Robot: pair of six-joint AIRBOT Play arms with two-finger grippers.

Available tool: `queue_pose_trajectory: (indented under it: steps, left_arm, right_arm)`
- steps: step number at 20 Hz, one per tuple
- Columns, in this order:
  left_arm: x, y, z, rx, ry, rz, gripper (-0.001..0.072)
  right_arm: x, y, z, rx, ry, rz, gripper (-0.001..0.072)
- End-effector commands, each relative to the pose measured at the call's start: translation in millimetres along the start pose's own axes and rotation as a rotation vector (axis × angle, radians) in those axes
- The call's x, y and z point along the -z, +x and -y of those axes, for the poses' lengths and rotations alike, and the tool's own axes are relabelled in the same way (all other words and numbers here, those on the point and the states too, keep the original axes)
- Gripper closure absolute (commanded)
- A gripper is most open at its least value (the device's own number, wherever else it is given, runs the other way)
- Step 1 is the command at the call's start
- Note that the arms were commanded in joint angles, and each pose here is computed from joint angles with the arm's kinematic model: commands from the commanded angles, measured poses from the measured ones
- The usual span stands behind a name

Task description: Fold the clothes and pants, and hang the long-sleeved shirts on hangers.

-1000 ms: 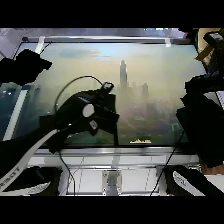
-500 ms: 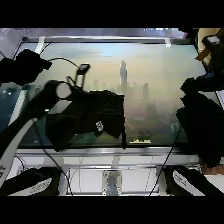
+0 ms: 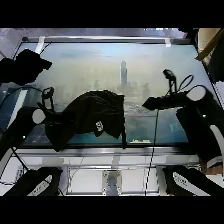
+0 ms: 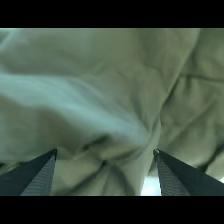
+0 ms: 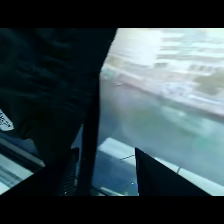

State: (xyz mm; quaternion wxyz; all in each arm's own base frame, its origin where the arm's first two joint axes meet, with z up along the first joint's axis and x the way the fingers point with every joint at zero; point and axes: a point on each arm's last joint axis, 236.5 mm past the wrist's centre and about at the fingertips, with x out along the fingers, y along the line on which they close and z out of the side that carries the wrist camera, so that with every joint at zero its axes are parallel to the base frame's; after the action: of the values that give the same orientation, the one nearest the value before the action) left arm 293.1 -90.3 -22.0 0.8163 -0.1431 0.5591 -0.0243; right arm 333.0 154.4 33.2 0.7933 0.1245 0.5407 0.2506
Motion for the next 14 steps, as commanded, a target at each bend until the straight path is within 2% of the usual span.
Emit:
queue_pose_trajectory:
  steps: [1,4,5,6,7,10,13,14]
  left_arm:
    - [-16,28,4,0.058,-0.122,0.083,0.0007]
    - [-17,46,8,0.078,-0.173,0.066,0.0015]
    - [-16,49,9,0.083,-0.186,0.058,0.0144]
    - [-18,50,10,0.087,-0.191,0.065,0.0505]
    - [-25,48,11,0.095,-0.188,0.093,0.0676]
    - [-55,35,22,0.135,-0.180,0.197,0.0695]
    - [-78,13,43,0.163,-0.057,0.245,0.0692]
    - [-86,3,48,0.170,-0.031,0.261,0.0550]
  right_arm:
    - [9,49,-16,-0.044,0.017,-0.034,0.0299]
    - [8,68,-7,-0.026,0.035,-0.040,0.0299]
    - [7,70,-5,-0.022,0.038,-0.038,0.0299]
    - [6,70,-4,-0.019,0.035,-0.035,0.0300]
    - [2,69,-4,-0.017,0.033,-0.023,0.0301]
    - [-16,66,-1,0.002,0.023,0.046,0.0301]
    - [-46,62,7,0.034,0.041,0.172,0.0301]
    - [-51,61,8,0.036,0.043,0.184,0.0301]
